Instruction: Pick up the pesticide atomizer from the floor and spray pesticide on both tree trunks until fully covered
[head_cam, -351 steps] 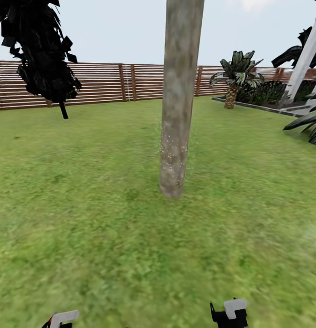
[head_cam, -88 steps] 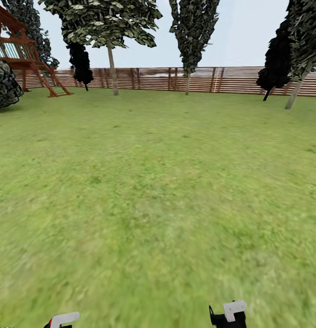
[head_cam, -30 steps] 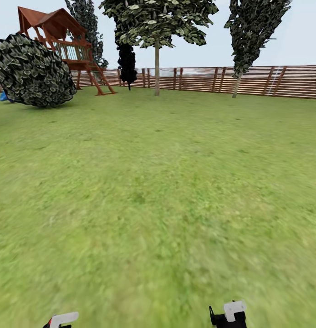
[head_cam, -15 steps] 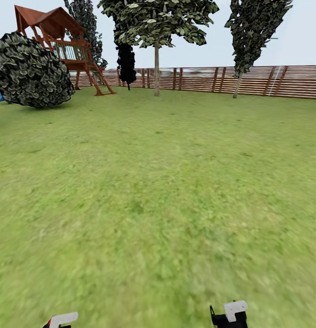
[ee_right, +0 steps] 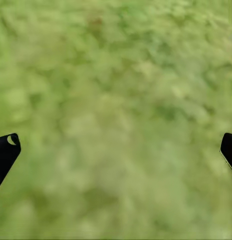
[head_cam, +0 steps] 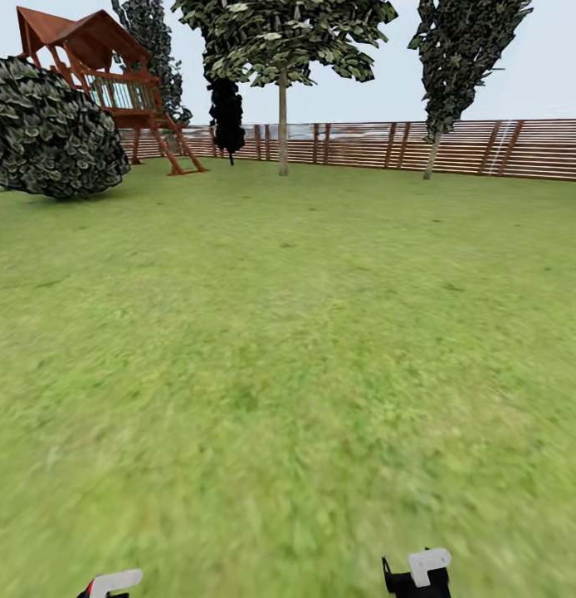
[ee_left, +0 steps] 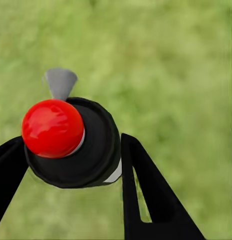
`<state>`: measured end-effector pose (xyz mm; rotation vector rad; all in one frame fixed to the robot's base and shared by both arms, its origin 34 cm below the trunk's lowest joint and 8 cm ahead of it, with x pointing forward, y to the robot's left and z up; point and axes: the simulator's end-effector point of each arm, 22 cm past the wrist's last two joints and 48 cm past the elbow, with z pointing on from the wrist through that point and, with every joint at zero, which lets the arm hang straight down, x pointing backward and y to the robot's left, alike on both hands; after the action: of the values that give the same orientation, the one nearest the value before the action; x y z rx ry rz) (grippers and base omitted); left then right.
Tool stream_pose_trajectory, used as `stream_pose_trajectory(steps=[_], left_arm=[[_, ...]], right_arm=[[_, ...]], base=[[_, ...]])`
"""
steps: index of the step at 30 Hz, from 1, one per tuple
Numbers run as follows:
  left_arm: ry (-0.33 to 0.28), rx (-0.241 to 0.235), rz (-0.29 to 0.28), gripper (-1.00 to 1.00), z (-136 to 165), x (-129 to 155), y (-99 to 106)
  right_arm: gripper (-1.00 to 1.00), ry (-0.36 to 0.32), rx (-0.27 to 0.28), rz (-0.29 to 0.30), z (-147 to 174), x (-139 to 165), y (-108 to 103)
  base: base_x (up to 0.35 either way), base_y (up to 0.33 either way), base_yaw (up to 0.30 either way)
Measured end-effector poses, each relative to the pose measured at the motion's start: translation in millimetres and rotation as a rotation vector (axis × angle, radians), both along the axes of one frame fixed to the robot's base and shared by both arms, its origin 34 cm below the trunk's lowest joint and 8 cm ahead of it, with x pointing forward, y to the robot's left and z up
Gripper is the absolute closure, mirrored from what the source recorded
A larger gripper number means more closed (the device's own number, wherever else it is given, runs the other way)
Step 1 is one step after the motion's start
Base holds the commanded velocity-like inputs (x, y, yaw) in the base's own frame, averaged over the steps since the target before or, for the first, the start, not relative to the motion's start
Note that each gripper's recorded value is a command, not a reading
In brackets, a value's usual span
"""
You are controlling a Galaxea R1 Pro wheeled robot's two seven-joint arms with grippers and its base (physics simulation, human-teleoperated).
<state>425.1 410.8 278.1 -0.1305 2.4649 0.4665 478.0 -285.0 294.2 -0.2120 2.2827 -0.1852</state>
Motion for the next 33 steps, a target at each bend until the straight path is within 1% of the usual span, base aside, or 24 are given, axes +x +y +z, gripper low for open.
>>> stream_pose_trajectory(steps=[3,5,10,15,33], left_arm=[[0.001,0.000,0.000,1.00,-0.2,-0.4,0.0],[0.001,0.000,0.000,1.00,-0.2,-0.6,0.2],[0.001,-0.002,-0.001,1.00,-0.5,-0.5,-1.4],[0.000,-0.003,-0.001,1.00,-0.6,-0.4,-2.2],[-0.001,-0.001,-0.001,1.00,-0.1,0.1,-1.1]], right_arm=[[-1.00,0.000,0.000,0.000,-0.1,-0.2,0.2],[-1.00,0.000,0.000,0.000,-0.1,-0.2,0.2],[-1.00,0.002,0.002,0.004,-0.4,-0.5,1.8],[-1.00,0.038,0.019,0.008,-8.6,-14.4,10.0],[-1.00,0.056,0.020,0.007,-13.0,-25.3,9.7]], base=[[0.340,0.000,-0.240],[0.340,0.000,-0.070],[0.340,0.000,-0.004],[0.340,0.000,0.000],[0.340,0.000,0.000]])
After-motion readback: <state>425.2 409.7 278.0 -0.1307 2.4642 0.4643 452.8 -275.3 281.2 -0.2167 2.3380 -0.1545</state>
